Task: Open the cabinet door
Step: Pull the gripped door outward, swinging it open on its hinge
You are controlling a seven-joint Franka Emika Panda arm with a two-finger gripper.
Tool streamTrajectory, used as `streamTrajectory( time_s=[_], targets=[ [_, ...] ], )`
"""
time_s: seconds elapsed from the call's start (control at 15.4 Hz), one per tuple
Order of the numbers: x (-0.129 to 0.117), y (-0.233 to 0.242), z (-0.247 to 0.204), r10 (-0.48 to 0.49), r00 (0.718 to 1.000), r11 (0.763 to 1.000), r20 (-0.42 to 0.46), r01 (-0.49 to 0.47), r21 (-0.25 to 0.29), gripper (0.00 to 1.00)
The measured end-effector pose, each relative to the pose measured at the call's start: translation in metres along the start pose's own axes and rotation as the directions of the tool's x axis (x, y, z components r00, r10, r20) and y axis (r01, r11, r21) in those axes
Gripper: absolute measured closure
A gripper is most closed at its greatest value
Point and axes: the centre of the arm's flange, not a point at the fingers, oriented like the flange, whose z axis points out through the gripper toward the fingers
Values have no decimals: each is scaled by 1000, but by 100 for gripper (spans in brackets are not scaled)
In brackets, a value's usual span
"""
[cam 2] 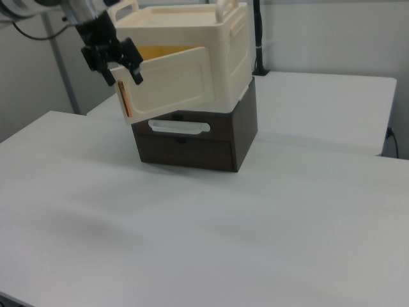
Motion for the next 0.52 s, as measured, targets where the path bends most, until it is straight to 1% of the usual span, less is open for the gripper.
streamTrajectory(
  time_s=[0.13, 0.26, 0.39, 0.52],
  targets=[
    [-15, 24, -24, -26, 1000, 1000, -15, 26, 7, 0],
    [-24, 34, -42, -44, 998, 998, -42, 46, 45, 0],
    [-24, 30, -47, -55, 997, 995, -58, 59, 76, 0],
    [-19, 19, -48, -69, 993, 992, -94, 79, 103, 0]
  ],
)
